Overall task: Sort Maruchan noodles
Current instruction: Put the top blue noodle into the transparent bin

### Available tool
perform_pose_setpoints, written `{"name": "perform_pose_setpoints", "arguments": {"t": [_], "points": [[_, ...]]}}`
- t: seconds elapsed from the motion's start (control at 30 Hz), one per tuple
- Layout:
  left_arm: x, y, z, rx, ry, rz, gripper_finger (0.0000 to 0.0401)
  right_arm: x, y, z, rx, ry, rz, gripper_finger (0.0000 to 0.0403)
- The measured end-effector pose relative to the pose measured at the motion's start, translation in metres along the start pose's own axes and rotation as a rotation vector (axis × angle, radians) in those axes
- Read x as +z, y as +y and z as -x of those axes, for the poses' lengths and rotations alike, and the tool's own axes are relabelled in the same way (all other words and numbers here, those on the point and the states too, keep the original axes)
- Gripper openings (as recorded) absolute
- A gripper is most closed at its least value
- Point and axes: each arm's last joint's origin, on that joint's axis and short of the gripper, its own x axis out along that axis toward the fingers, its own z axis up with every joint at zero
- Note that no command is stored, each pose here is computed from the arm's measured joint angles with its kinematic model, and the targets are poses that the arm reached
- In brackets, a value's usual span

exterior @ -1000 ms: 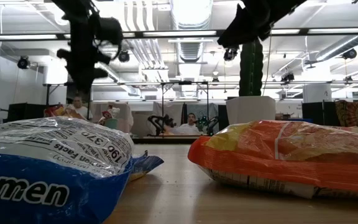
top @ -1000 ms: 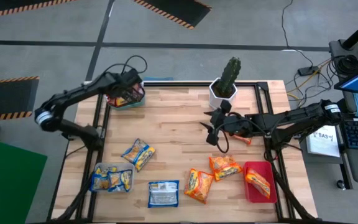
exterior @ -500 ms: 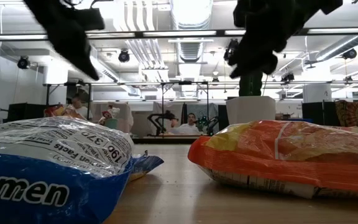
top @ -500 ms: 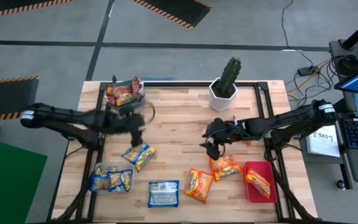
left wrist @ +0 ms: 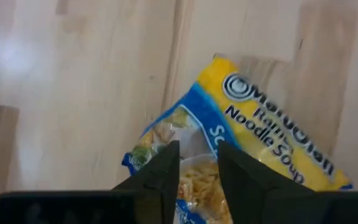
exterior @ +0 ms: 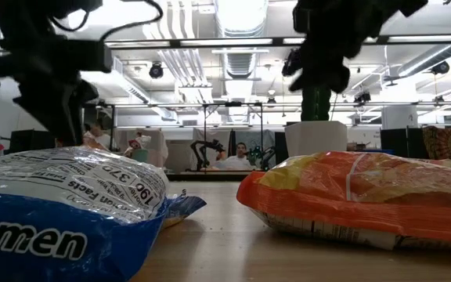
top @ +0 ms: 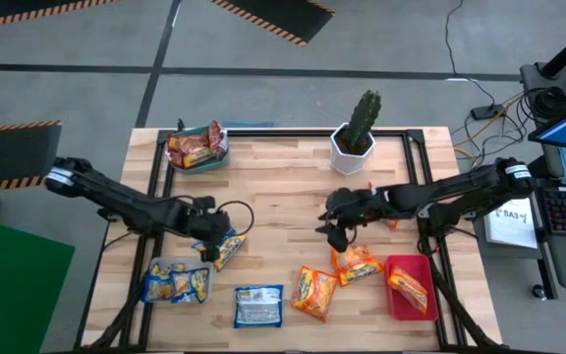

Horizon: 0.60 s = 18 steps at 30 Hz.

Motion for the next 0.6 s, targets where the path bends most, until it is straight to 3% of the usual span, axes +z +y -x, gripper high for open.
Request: {"name": "perform_pose_setpoints", "arguments": {"t": [0.23,0.37,0.6], "points": [[0.003,-0.007,-0.019,0.037,0.081,-0.033,0.0041,0.026,0.009,0.039,0.059,-0.159,-0.041,0.0072],[0.005,-0.008,-0.03,0.129,0.074,-0.045,0.0029,0.027,0.012,0.053,0.081,-0.181,-0.02,0.002],[0.019,-0.011,-0.046,0.219,-0.038,-0.062,0.0014,0.023,0.014,0.047,0.069,-0.157,0.018,0.0009]]}}
